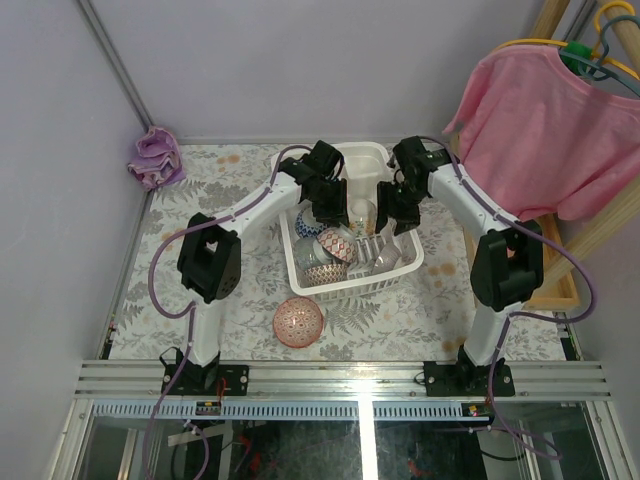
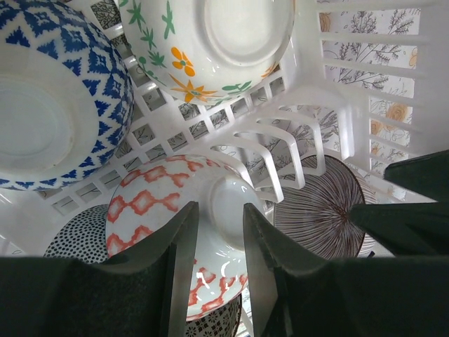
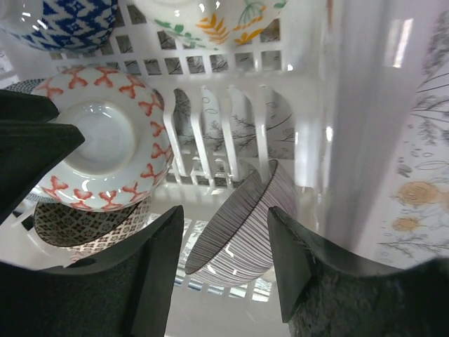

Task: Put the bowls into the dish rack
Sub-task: Adjust the bowl in the dish rack.

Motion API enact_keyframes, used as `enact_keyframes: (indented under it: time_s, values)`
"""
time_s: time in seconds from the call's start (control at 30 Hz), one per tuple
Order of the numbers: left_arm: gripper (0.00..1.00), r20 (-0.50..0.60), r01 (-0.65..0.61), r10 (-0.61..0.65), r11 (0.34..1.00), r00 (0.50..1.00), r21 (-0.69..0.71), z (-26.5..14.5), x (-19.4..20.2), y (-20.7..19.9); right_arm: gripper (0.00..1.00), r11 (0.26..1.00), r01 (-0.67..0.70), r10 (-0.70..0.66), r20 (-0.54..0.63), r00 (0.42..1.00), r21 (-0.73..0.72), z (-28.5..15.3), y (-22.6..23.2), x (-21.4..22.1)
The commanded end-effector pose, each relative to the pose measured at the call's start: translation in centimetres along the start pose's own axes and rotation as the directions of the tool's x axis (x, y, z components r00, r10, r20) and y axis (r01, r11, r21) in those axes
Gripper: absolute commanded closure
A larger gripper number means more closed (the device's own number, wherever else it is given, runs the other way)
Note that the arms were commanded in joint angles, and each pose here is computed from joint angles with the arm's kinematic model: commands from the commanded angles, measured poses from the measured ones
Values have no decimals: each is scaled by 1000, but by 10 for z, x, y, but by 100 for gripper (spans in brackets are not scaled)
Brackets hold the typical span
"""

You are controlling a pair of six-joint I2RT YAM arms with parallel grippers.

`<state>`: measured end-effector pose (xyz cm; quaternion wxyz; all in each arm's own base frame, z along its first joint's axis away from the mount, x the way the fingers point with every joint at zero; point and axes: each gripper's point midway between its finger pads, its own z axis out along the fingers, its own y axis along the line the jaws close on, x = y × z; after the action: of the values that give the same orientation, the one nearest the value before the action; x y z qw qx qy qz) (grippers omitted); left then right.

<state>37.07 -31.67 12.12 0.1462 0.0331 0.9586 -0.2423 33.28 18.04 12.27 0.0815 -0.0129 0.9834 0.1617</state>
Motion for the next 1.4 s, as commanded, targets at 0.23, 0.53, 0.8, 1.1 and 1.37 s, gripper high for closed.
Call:
enact_keyframes:
  time_s: [0.23,0.53,0.8,1.1,1.37]
  values:
    - [69,-189,-2,-12,997,982,-74,-4,52,11,32,985,41,-88,285,954,167,-87,-20,-44]
    - [69,-193,-18,2,996,981,-83,-7,53,14,25,963,28,-89,219,972,269,-63,-53,-21]
    - [69,-189,-23,10,998,982,-67,-8,51,10,30,974,46,-82,153,985,222,-25,-50,-22]
    - [69,-199,-34,22,998,980,-56,-10,58,5,85,980,-7,-17,119,993,201,3,-49,-28]
    - [66,-232,-63,50,997,972,-52,-14,74,-7,88,985,-46,30,100,995,167,14,-44,-23]
